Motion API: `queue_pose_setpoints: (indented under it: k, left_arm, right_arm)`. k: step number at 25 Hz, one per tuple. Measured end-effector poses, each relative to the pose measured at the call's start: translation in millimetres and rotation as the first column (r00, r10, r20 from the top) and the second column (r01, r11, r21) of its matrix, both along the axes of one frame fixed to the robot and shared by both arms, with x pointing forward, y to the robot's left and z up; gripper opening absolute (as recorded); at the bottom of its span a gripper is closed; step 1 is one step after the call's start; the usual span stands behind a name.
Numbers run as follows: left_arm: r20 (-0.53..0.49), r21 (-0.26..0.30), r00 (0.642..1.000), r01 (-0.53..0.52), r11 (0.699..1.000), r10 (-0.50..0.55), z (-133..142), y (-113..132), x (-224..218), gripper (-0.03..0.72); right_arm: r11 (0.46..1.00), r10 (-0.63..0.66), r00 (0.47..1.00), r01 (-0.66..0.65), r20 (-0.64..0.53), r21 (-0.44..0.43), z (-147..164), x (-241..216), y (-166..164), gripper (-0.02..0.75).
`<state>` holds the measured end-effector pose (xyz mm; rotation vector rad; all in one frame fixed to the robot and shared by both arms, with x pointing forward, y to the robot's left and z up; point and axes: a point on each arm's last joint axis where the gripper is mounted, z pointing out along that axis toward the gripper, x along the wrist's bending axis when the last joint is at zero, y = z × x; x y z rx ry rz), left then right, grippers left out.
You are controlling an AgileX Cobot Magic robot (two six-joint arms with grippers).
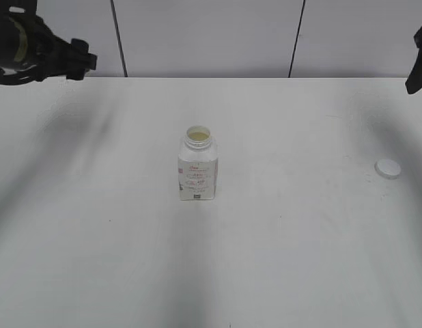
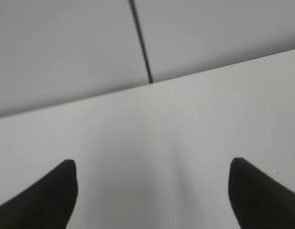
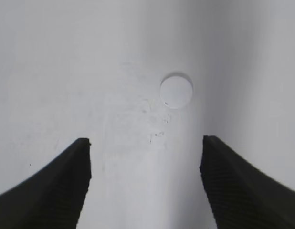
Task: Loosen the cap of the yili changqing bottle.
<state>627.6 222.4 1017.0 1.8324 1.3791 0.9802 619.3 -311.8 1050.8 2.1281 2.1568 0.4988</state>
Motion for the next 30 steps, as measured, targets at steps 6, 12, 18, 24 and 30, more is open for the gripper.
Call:
queue_pose_setpoints:
  k: [6, 12, 18, 24, 30]
  left_arm:
    - [-0.203, 0.057, 0.958, -0.198, 0.979, 0.205, -18.8, 17.7, -13.9, 0.586]
    - [-0.415, 0.035, 0.887, -0.208, 0.978, 0.203, -10.5, 13.9, -25.8, 0.586]
    - [-0.514, -0.049, 0.839, -0.237, 0.970, 0.179, 14.8, 9.9, -45.1, 0.586]
    - [-0.656, 0.056, 0.716, -0.271, 0.961, 0.240, 14.2, 16.8, -65.7, 0.586]
    - [-0.645, 0.114, 0.709, -0.281, 0.953, 0.286, 45.4, 27.9, -90.4, 0.585]
  right_arm:
    - [1.000, 0.013, 1.000, -0.013, 0.019, 0.000, 26.1, -16.9, 1.9, 0.564]
    - [1.000, 0.020, 0.999, -0.020, 0.045, -0.001, 45.3, -30.0, 3.3, 0.564]
    - [1.000, 0.021, 0.996, -0.021, 0.087, -0.007, 60.7, -39.4, 4.0, 0.564]
    - [1.000, 0.021, 0.995, -0.020, 0.097, -0.005, 67.1, -58.7, 5.7, 0.564]
    - [1.000, 0.020, 0.999, -0.020, 0.031, 0.004, 50.4, -120.9, 11.1, 0.564]
